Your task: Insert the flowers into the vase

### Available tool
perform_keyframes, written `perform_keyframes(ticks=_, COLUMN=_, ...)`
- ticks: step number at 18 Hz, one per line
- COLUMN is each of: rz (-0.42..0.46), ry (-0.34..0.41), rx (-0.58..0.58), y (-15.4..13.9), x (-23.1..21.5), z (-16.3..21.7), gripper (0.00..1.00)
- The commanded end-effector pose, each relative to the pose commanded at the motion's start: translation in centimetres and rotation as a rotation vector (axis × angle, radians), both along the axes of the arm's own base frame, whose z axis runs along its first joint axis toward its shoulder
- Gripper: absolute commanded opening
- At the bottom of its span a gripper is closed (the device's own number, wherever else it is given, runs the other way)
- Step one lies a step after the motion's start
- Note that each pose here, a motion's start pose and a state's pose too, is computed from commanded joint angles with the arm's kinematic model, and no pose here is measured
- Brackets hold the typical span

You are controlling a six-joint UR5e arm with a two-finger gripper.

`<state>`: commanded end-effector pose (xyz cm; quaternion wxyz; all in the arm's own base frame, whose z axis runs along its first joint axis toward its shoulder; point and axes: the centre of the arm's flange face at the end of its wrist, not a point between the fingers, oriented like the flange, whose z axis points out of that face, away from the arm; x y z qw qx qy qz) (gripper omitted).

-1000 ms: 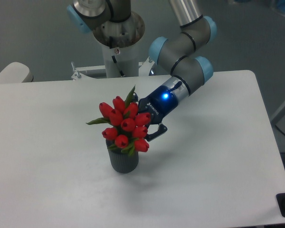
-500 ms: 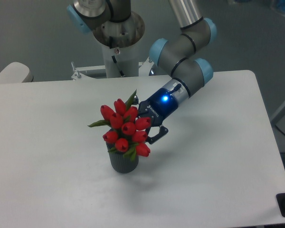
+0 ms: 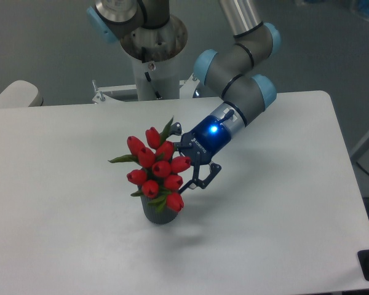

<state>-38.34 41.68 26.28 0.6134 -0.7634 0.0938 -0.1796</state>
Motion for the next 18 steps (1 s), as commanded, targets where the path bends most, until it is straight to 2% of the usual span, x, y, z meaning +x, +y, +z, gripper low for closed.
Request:
perform_keyframes(ticks=5, rz=0.033, ry=0.025, rx=-0.003, y=-1.1, x=-1.5, z=1.3, gripper=1.00)
perform_keyframes(ticks=8, rz=0.078, ry=0.071, rx=0.000, y=-2.9, x=-3.6, z=3.3, gripper=1.00)
perform_keyframes(ticks=12, rz=0.124, ry=0.153, rx=-0.067, y=-4.7, x=-5.9, z=4.4, gripper=1.00)
perform_keyframes(ticks=18, rz=0.163, ry=0.183, rx=-0.111, y=-6.5, x=-7.4, z=4.5, gripper=1.00)
